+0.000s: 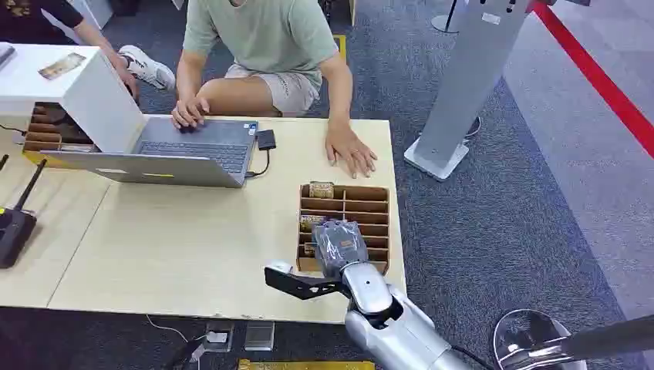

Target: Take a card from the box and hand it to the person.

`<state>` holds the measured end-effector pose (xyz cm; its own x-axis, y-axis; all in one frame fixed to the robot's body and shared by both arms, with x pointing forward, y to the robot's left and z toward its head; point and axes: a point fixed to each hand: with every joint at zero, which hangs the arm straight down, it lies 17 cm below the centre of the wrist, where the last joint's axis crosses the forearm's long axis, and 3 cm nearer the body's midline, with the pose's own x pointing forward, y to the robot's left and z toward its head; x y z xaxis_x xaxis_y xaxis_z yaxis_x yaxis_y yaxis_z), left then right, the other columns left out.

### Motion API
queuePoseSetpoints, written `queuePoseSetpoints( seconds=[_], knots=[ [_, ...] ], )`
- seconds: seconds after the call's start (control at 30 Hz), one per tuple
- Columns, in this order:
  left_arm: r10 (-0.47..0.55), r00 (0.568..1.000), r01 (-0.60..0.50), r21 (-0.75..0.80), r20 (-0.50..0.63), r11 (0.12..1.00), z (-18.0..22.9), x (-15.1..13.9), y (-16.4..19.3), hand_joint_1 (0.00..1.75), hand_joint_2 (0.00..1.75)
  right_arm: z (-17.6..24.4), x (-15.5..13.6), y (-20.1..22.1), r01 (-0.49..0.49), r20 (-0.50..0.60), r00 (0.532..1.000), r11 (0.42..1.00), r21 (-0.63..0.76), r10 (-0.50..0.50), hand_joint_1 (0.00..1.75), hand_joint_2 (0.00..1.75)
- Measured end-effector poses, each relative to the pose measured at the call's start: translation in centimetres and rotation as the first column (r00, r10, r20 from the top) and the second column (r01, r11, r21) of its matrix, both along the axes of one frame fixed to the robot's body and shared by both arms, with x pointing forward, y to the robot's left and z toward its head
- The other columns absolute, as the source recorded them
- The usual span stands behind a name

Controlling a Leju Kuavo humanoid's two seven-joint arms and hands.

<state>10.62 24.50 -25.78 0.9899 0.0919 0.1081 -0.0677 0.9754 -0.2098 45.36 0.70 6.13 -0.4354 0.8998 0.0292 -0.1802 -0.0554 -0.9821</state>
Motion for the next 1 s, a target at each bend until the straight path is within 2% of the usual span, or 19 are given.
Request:
queuePoseSetpoints(
  seconds=[0.07, 0.2, 0.27, 0.33, 0.43, 1.0],
  knots=[
    [0.0, 1.0, 0.0, 0.0, 0.0, 1.0, 0.0, 0.0, 0.0, 0.0, 1.75, 0.0, 0.0, 0.0, 0.0, 0.0, 1.0, 1.0, 0.0, 0.0, 1.17, 1.75],
    [0.0, 1.0, 0.0, 0.0, 0.001, 1.0, 0.0, 0.0, 0.0, 0.0, 1.75, -0.1, -0.2, 0.1, -0.002, -0.004, 1.0, 1.0, 0.0, 0.002, 1.17, 1.75],
    [0.0, 1.0, 0.0, 0.001, 0.001, 1.0, 0.0, 0.0, 0.0, 0.0, 1.75, -0.2, -0.2, 0.1, -0.002, -0.007, 1.0, 1.0, -0.001, 0.002, 1.22, 1.75],
    [0.001, 1.0, -0.001, 0.003, 0.0, 1.0, 0.0, 0.0, 0.0, 0.0, 1.75, -0.4, -0.3, 0.0, -0.003, -0.01, 1.0, 1.0, -0.002, 0.003, 1.36, 1.75],
    [0.001, 1.0, -0.001, 0.004, 0.0, 1.0, 0.0, 0.0, 0.1, 0.0, 1.75, -0.3, -0.3, 0.1, -0.003, -0.009, 1.0, 1.0, 0.001, 0.003, 1.75, 1.75],
    [-0.001, 1.0, 0.001, 0.01, 0.001, 1.0, 0.0, -0.1, 0.1, 0.0, 1.75, 2.5, -0.5, 1.6, -0.038, 0.045, 0.998, 0.992, 0.121, 0.033, 1.75, 1.75]
  ],
)
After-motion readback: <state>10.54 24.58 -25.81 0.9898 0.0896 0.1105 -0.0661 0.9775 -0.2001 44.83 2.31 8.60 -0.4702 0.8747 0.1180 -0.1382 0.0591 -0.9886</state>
